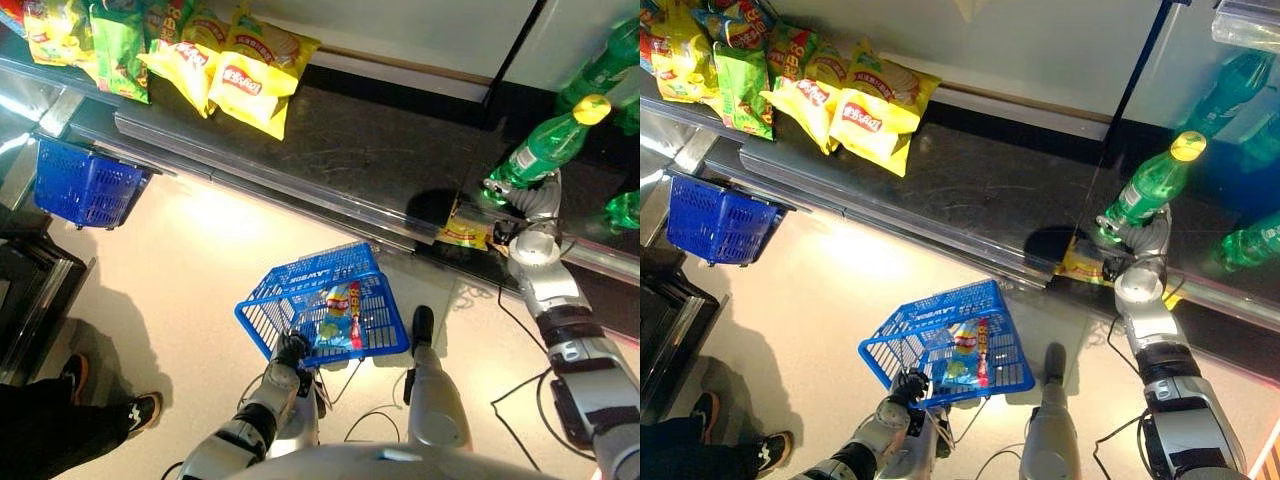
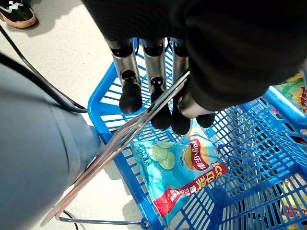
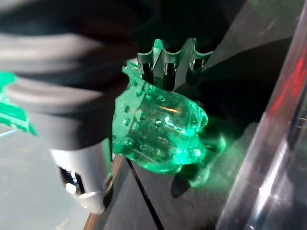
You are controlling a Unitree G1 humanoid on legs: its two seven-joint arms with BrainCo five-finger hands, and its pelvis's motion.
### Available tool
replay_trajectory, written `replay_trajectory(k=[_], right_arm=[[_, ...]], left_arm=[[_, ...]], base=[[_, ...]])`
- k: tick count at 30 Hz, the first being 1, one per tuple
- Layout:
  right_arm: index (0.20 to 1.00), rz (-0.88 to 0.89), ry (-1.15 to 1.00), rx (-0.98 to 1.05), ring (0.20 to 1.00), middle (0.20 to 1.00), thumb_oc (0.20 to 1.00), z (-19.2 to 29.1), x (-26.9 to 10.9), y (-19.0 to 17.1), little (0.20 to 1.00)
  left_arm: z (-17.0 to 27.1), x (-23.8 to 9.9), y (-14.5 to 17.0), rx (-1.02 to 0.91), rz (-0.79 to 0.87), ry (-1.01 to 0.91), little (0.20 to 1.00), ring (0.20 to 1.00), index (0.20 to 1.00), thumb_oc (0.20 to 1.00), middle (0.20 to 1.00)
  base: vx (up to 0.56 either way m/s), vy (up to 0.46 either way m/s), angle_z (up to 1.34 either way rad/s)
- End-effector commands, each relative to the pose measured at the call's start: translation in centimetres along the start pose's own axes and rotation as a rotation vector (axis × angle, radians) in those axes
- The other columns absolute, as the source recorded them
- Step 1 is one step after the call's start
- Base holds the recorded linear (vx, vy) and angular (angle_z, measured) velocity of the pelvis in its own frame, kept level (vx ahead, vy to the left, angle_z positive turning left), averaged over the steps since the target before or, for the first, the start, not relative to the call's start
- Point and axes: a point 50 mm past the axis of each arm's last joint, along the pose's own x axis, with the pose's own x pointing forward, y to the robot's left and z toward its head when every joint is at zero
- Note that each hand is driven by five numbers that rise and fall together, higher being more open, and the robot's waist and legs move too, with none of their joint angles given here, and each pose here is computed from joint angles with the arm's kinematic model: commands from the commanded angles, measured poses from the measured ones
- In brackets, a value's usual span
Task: Pick up the snacks into the basket
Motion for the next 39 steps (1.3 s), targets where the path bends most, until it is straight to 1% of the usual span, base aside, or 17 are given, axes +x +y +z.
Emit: replay_trajectory(k=[1, 4, 7, 11, 12, 13, 14, 15, 21, 34, 36, 37, 38, 39], right_arm=[[1.000, 0.009, -0.102, 0.073, 1.000, 1.000, 1.000, 3.1, 1.1, 0.6, 1.000], [1.000, 0.028, -0.095, 0.094, 1.000, 1.000, 1.000, 3.2, 1.0, 1.2, 1.000], [1.000, 0.064, -0.098, 0.176, 1.000, 1.000, 1.000, 3.9, 0.8, 2.5, 1.000], [1.000, 0.061, -0.091, 0.231, 1.000, 1.000, 1.000, 4.4, 1.0, 2.9, 1.000], [0.922, 0.056, -0.078, 0.240, 0.922, 0.922, 0.922, 4.6, 1.3, 3.3, 0.922], [0.256, 0.058, -0.077, 0.237, 0.256, 0.256, 0.256, 4.8, 1.4, 3.4, 0.256], [0.256, 0.058, -0.078, 0.237, 0.256, 0.256, 0.256, 4.8, 1.4, 3.4, 0.256], [0.200, 0.066, -0.077, 0.225, 0.200, 0.200, 0.200, 5.1, 1.7, 3.8, 0.200], [0.200, 0.080, -0.075, 0.246, 0.200, 0.200, 0.200, 5.6, 1.6, 4.5, 0.200], [0.200, 0.102, -0.018, 0.316, 0.200, 0.200, 0.200, 3.1, -0.5, 5.0, 0.200], [0.200, 0.141, -0.012, 0.381, 0.200, 0.200, 0.200, 2.8, -1.2, 5.1, 0.200], [0.200, 0.141, -0.011, 0.381, 0.200, 0.200, 0.200, 2.8, -1.2, 5.1, 0.200], [0.200, 0.179, -0.030, 0.481, 0.200, 0.200, 0.200, 3.3, -1.8, 5.1, 0.200], [0.200, 0.180, -0.029, 0.481, 0.200, 0.200, 0.200, 3.3, -1.8, 5.1, 0.200]], left_arm=[[-4.9, -0.3, 3.1, 0.180, 0.067, 0.140, 0.200, 0.200, 0.200, 0.200, 0.200], [-4.9, -0.4, 3.0, 0.183, 0.063, 0.139, 0.200, 0.200, 0.200, 0.200, 0.200], [-5.2, -0.5, 2.9, 0.181, 0.059, 0.137, 0.200, 0.200, 0.200, 0.200, 0.200], [-5.2, -0.6, 2.7, 0.173, 0.052, 0.128, 0.200, 0.200, 0.200, 0.200, 0.200], [-5.4, -0.7, 2.6, 0.168, 0.049, 0.128, 0.200, 0.200, 0.200, 0.200, 0.200], [-5.3, -0.7, 2.5, 0.167, 0.046, 0.125, 0.200, 0.200, 0.200, 0.200, 0.200], [-5.3, -0.7, 2.5, 0.167, 0.046, 0.125, 0.200, 0.200, 0.200, 0.200, 0.200], [-5.2, -0.8, 2.4, 0.168, 0.043, 0.119, 0.200, 0.200, 0.200, 0.200, 0.200], [-5.2, -0.7, 2.5, 0.159, 0.048, 0.123, 0.200, 0.200, 0.200, 0.200, 0.200], [-5.0, -0.5, 2.9, 0.141, 0.075, 0.127, 0.200, 0.200, 0.200, 0.200, 0.200], [-5.0, -0.5, 3.0, 0.132, 0.078, 0.132, 0.200, 0.200, 0.200, 0.200, 0.200], [-5.0, -0.5, 3.0, 0.133, 0.078, 0.132, 0.200, 0.200, 0.200, 0.200, 0.200], [-5.0, -0.5, 3.2, 0.128, 0.081, 0.136, 0.200, 0.200, 0.200, 0.200, 0.200], [-5.1, -0.5, 3.2, 0.128, 0.081, 0.137, 0.200, 0.200, 0.200, 0.200, 0.200]], base=[[0.00, 0.000, 0.00], [0.00, 0.008, -0.01], [0.00, 0.026, -0.04], [0.00, 0.028, -0.03], [0.00, 0.050, -0.04], [0.00, 0.050, -0.08], [0.00, 0.049, -0.11], [0.00, 0.047, -0.09], [0.00, 0.013, 0.00], [0.00, 0.000, 0.00], [0.00, 0.000, 0.00], [0.00, 0.000, 0.00], [0.00, 0.000, 0.00], [0.00, 0.000, 0.00]])
